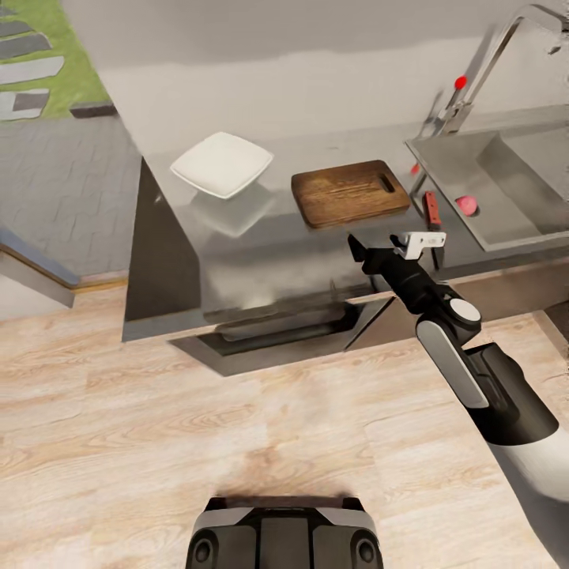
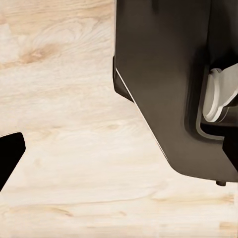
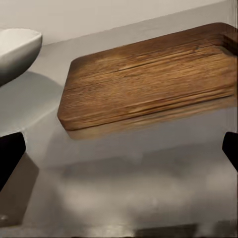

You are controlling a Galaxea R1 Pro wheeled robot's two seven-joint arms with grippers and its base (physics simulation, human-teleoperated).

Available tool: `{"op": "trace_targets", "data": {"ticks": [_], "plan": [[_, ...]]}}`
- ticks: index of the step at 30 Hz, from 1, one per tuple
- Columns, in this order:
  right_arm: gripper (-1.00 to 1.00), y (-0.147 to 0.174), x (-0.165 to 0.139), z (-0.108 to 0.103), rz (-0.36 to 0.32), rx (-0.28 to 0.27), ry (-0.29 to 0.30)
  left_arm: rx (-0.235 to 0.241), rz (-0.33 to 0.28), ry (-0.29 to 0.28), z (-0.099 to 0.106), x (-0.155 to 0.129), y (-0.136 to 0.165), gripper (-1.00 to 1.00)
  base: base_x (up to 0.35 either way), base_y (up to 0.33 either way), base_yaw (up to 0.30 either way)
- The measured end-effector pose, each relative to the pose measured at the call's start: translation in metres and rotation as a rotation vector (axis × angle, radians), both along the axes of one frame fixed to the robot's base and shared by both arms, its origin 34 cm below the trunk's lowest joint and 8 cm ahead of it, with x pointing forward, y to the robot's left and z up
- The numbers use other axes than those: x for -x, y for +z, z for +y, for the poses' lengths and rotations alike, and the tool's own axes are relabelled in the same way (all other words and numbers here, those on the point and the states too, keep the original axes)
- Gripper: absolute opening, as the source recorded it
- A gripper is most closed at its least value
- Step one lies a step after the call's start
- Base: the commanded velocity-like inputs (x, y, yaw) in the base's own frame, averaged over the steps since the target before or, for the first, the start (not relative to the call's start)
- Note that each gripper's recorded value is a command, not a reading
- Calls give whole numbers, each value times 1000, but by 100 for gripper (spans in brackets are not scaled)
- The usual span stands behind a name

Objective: In the kitchen, take the Vidalia onion out of the sink, dice it on the chopping board with the paring knife, put the diced onion into the bowl on the countertop, then place both the paring knife and the chopping board into the sink.

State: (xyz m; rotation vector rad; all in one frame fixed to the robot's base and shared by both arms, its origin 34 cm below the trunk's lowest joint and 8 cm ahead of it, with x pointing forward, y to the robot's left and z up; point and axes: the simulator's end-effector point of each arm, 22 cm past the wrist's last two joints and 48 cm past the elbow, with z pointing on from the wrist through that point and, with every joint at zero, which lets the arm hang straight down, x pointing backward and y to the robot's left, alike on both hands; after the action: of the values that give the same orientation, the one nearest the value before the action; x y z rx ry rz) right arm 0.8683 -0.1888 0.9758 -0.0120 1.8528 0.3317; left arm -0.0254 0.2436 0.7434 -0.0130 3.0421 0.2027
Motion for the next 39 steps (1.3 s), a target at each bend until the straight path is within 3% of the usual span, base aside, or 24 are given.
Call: {"op": "trace_targets", "data": {"ticks": [5,8,12,24,30,39], "plan": [[100,1,-4,-14,4,7,-27,0,-1,0,0,0,0,100,-337,0,0],[100,0,-9,-42,39,18,-76,0,-1,0,0,0,0,100,-337,0,0],[100,0,-9,-50,57,22,-87,0,-4,0,0,-1,-1,100,-337,0,0],[100,13,-9,-49,41,22,-84,0,-21,0,0,-6,-3,100,-338,0,0],[100,15,-6,-36,41,28,-57,0,-30,0,0,-8,-4,100,-338,0,0],[100,-39,39,-32,146,28,-50,-3,-46,1,1,-12,-6,100,-214,0,0]]}}
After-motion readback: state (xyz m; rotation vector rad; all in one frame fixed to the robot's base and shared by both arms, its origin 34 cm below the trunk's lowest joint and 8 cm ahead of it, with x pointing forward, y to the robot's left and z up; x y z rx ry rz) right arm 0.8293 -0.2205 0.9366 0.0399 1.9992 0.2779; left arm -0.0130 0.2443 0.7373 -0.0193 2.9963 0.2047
